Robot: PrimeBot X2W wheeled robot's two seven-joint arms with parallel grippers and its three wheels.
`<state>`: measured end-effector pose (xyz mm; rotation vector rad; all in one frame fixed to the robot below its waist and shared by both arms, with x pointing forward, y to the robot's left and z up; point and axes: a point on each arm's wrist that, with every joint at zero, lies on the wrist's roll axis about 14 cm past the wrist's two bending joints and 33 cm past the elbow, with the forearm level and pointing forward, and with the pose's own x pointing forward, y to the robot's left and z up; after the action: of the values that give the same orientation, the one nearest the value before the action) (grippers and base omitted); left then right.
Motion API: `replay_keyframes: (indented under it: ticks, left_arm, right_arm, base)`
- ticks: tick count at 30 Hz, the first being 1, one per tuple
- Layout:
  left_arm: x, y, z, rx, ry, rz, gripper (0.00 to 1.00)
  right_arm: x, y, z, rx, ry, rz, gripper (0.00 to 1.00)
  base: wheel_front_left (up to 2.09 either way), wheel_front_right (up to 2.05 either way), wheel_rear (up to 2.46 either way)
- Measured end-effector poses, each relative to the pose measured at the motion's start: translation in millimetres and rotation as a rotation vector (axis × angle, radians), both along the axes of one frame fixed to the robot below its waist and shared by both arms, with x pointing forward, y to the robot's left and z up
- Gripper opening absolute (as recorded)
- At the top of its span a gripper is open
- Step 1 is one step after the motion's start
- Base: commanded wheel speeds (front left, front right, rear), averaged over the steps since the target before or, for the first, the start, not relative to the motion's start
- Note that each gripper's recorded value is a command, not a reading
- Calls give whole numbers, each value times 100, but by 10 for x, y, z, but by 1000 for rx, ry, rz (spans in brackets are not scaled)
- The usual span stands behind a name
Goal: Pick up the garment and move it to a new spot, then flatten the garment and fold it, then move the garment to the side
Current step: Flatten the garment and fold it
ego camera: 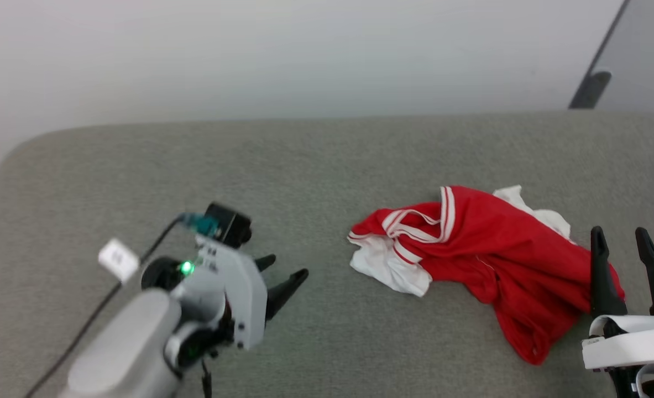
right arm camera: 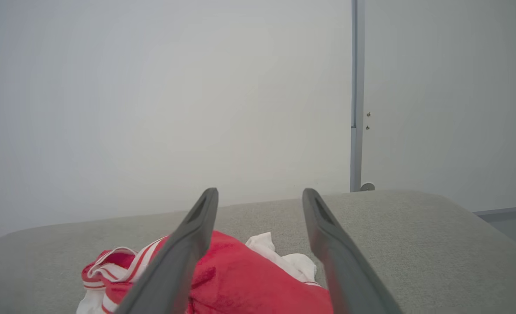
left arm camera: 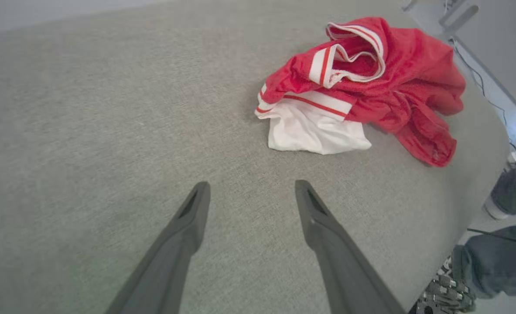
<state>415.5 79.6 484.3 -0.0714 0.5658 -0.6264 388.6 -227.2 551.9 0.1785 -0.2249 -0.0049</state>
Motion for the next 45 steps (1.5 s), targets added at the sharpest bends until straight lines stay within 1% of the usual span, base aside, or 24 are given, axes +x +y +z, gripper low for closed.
replay_keyframes:
  ticks: [1, 4, 6, 10, 15, 18, 21, 22, 23, 24, 26, 31, 36, 40, 42, 45]
  left_arm:
    - [47, -28, -22, 15, 38, -18, 100]
    - [122, -188, -132, 7, 183, -62, 100]
    - [155, -351, -199, 21, 241, -109, 100]
    - [309, -604, -298, 39, 303, -161, 100]
    - [410, -806, -560, 58, 402, -192, 100]
    - [392, -922, -719, 46, 472, -207, 100]
    - [404, -977, -822, 84, 493, -236, 100]
    - [412, -998, -842, 84, 498, -239, 84]
    - [411, -1027, -857, 70, 507, -239, 47]
    - [412, -1046, -866, 59, 516, -237, 0]
    - [432, -1031, -878, 44, 523, -220, 0]
    - [478, -878, -864, 64, 497, -180, 0]
    - [643, -471, -761, 107, 441, -91, 0]
    - [868, 82, -613, 222, 364, -4, 0]
    - [999, 407, -520, 300, 323, 46, 0]
    - [1157, 773, -419, 418, 270, 93, 0]
  right_arm:
    - [0, -18, -26, 3, 7, -7, 100]
    - [6, -100, -64, 9, 17, -36, 100]
    - [17, -154, -92, 13, 25, -54, 100]
    - [70, -257, -100, 17, 26, -87, 100]
    - [46, -404, -194, 17, 54, -138, 100]
    - [9, -496, -239, 14, 70, -169, 100]
    - [-40, -577, -280, 15, 85, -198, 100]
    - [-55, -597, -292, 16, 89, -206, 100]
    - [-69, -616, -301, 18, 92, -213, 100]
    - [-82, -637, -307, 17, 94, -220, 100]
    - [-98, -665, -310, 17, 95, -229, 100]
    - [-65, -617, -288, 22, 86, -214, 100]
    - [-12, -489, -270, 29, 76, -175, 100]
    - [23, -422, -246, 33, 67, -154, 100]
    - [36, -402, -234, 34, 62, -147, 100]
    - [33, -411, -255, 33, 69, -150, 100]
  base:
    - [0, 0, 0]
    - [0, 0, 0]
    - [0, 0, 0]
    - [0, 0, 0]
    - [0, 0, 0]
    - [0, 0, 0]
    - [0, 0, 0]
    - [0, 0, 0]
    - [0, 0, 0]
    - [0, 0, 0]
    - [0, 0, 0]
    - [0, 0, 0]
    - [0, 0, 0]
    - [0, 0, 0]
    - [0, 0, 0]
    - [0, 0, 0]
